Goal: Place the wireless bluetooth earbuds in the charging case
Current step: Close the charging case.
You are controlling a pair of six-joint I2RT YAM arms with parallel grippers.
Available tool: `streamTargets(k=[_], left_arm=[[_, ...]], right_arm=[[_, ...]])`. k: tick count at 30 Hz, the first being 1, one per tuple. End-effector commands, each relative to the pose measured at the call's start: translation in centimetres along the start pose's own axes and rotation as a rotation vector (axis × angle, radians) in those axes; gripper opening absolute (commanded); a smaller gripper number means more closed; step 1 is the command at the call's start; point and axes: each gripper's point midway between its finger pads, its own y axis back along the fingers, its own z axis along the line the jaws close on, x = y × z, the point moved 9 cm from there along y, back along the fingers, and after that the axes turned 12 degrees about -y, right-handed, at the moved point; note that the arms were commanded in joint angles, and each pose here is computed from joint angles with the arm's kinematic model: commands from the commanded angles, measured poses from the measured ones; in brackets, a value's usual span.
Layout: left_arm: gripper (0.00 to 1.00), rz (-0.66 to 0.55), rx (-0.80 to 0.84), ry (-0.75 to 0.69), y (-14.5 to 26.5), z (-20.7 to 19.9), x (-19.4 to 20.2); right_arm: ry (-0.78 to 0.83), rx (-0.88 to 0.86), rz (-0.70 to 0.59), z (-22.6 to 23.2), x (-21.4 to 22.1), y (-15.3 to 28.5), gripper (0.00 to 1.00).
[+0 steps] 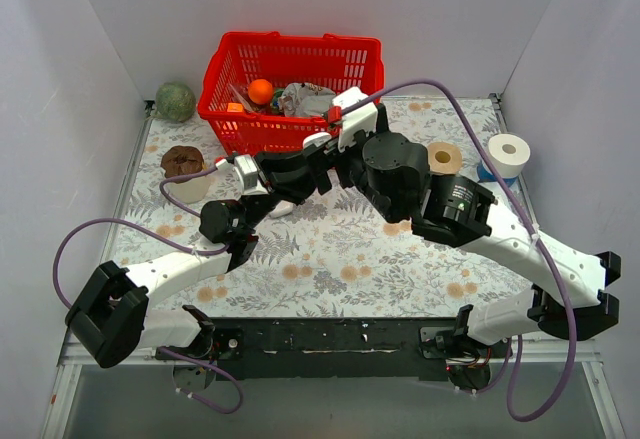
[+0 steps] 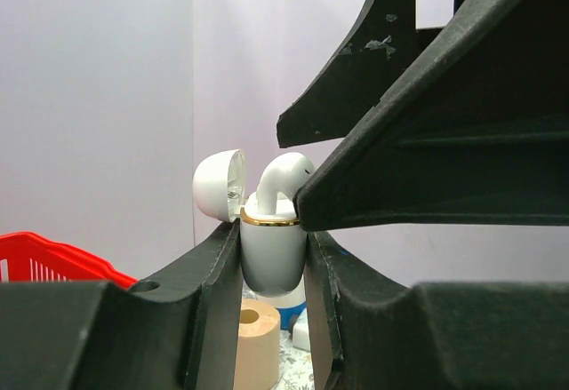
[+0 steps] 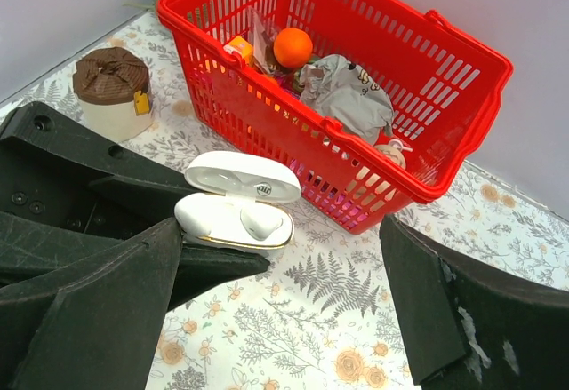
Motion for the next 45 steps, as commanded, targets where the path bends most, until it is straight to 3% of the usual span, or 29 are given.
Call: streamTargets(k=[1,19,24,25,28,29,31,32,35,45], left_arm=[[0.00,-0.146,-0.002,-0.048,-0.6,0.1,-3.1],[0.00,-0.144,0.002,-0.046,-0.2,-0.1,-3.3],[0.00,-0.118,0.028,-0.038,0.4,-0.5,-2.9],[0.00,-0.108,0.032,-0.036,0.7,-0.6,-3.0],[0.00,-0.073,0.055,-0.020,2.1,-1.2,-2.4],[0.00,-0.085,0.067,-0.023,2.5,-1.5,-3.0],[0.00,-0.056,0.134,-0.013,3.5,-2.3,-2.6],[0.00,-0.068,0.170,-0.017,3.8,-2.7,-3.3],[0.00,-0.035,0.299,0.013,4.7,-4.0,-3.7],[0.00,0.030,0.395,0.053,6.4,-5.2,-4.3]], right_arm=[[-0.037,0.050,-0.061,-1.1,-1.2,0.9,0.98],[-0.053,0.042,-0.102,-1.7,-1.7,1.6,0.98],[-0.159,-0.045,-0.245,-2.4,-2.7,3.3,0.95],[-0.175,-0.046,-0.269,-2.6,-3.0,3.7,0.93],[-0.194,-0.036,-0.289,-3.2,-4.0,4.2,0.72],[-0.175,-0.028,-0.265,-2.9,-3.9,3.6,0.54],[-0.152,-0.018,-0.230,-3.3,-4.7,3.7,0.27],[-0.133,-0.008,-0.193,-2.8,-4.2,2.7,0.05],[-0.100,-0.036,-0.117,-2.6,-4.2,1.7,0.01],[-0.075,-0.369,0.160,0.5,-0.1,-0.7,0.01]])
